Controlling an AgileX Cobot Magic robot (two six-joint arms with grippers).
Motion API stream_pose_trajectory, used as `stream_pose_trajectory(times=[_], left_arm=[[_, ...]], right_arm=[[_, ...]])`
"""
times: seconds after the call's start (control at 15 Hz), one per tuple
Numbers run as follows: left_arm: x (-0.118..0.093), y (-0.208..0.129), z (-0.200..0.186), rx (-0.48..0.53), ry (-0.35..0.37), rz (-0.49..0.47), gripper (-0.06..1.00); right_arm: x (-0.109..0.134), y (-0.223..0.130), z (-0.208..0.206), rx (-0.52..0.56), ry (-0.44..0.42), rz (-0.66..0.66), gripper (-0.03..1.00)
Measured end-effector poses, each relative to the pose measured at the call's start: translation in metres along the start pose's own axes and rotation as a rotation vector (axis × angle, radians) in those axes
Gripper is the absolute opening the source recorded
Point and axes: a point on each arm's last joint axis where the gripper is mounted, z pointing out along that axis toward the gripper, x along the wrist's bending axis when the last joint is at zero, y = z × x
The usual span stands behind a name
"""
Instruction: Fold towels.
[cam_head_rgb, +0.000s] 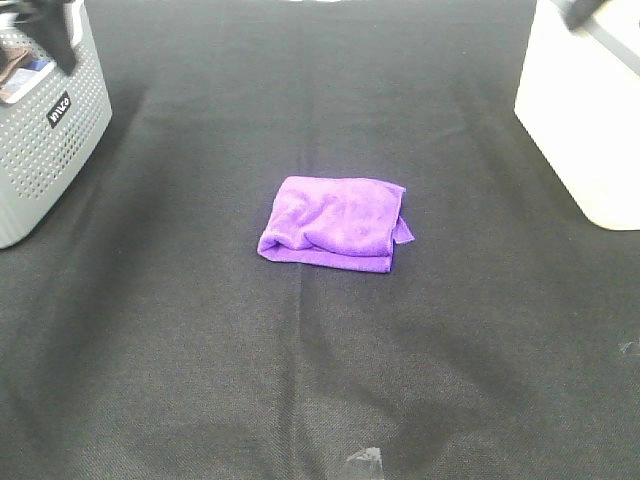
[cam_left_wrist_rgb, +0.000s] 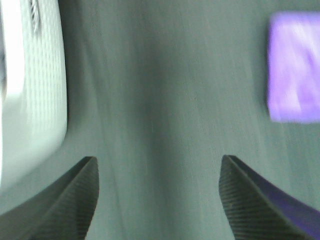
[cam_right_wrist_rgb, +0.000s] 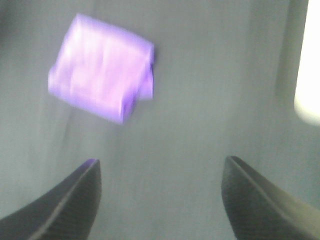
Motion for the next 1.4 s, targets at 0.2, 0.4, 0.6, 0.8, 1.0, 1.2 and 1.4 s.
stream_pose_trajectory(times=[0.2,0.4,0.6,0.8,1.0,1.2,1.4], left_arm=[[-0.001,-0.068,-0.04,0.016,0.023,-0.008,0.63],[0.001,-0.144,-0.083,-0.104,0.07,-0.069,0.63],[0.006,-0.212,-0.105,-0.328,0.122,-0.056,0.63],[0.006,-0.282,-0.115,-0.473,0.122,-0.053,0.63],[0.006,-0.354,-0.116,-0.561,0.116,-0.065,0.63],[0.007,-0.386,-0.108,-0.633,0.109,-0.067,0.63],[0.005,-0.393,-0.101,-0.65,0.084,-0.047,0.63]], right_arm=[[0.005,-0.067,-0.033,-0.021,-0.001,0.0,0.66],[0.009,-0.139,-0.06,-0.096,-0.004,-0.02,0.66],[0.01,-0.207,-0.065,-0.167,-0.005,-0.031,0.66],[0.009,-0.263,-0.056,-0.248,-0.011,-0.044,0.66],[0.007,-0.306,-0.047,-0.4,-0.016,-0.072,0.66],[0.005,-0.32,-0.037,-0.515,-0.024,-0.093,0.66],[0.005,-0.32,-0.036,-0.518,-0.028,-0.097,0.66]])
